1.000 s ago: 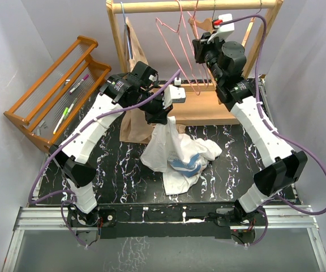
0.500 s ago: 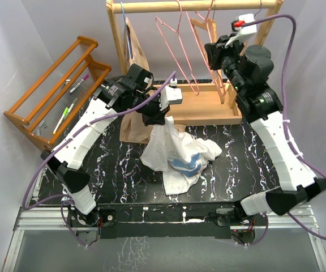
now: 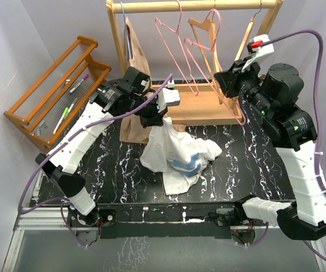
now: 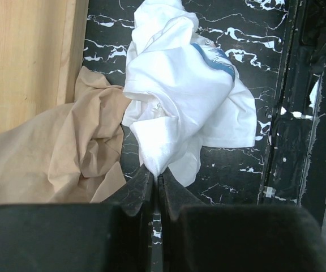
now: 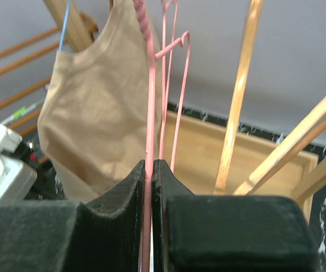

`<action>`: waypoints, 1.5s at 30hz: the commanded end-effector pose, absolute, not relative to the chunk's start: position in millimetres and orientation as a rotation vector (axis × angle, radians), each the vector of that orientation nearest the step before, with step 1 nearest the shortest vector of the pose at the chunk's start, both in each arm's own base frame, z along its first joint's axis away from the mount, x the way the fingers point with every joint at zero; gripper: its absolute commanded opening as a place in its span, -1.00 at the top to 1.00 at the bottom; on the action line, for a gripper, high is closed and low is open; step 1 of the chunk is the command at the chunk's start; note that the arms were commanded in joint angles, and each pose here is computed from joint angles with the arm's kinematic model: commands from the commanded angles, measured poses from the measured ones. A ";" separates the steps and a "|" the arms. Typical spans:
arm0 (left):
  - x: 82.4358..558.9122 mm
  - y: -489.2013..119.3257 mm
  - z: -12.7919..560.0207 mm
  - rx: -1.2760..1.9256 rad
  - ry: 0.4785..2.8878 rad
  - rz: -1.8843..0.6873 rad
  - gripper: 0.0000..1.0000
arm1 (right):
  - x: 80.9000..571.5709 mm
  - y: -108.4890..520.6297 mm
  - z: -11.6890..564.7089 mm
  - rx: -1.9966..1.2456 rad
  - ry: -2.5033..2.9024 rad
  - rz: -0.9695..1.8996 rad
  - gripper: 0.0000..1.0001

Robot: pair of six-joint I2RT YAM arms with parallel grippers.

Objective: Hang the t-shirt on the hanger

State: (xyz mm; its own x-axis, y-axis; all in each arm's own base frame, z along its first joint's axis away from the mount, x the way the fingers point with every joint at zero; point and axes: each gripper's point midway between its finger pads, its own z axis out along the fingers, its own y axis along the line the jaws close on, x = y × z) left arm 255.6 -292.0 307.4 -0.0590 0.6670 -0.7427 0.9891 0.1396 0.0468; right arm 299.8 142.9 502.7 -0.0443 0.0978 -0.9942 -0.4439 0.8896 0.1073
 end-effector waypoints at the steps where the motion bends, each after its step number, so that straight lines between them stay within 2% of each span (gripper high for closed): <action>1: 249.4 -283.4 328.4 1.553 1.728 -0.625 1.00 | 276.2 149.7 476.0 -0.369 1.706 0.504 0.84; 9: 238.1 -258.0 310.1 1.590 1.703 -0.521 1.00 | 244.6 145.2 460.9 -0.409 1.803 0.539 0.84; 21: 223.2 -221.1 282.6 1.613 1.715 -0.389 1.00 | 211.9 160.0 398.8 -0.568 2.093 0.666 0.84; 29: 223.3 -201.3 256.1 1.659 1.686 -0.264 1.00 | 186.2 179.9 392.3 -0.705 2.077 0.853 0.84; 45: 227.3 -192.8 236.8 1.669 1.682 -0.238 1.00 | 159.7 188.3 384.5 -0.949 1.886 0.925 0.84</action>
State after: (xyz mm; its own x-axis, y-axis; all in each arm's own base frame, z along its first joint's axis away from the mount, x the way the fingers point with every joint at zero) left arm 225.1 -193.2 230.9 0.1073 0.8005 -0.5896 0.9299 0.1291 0.3445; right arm 163.3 181.7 369.4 -0.5316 -0.2694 -0.8030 -0.7748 0.5376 0.3327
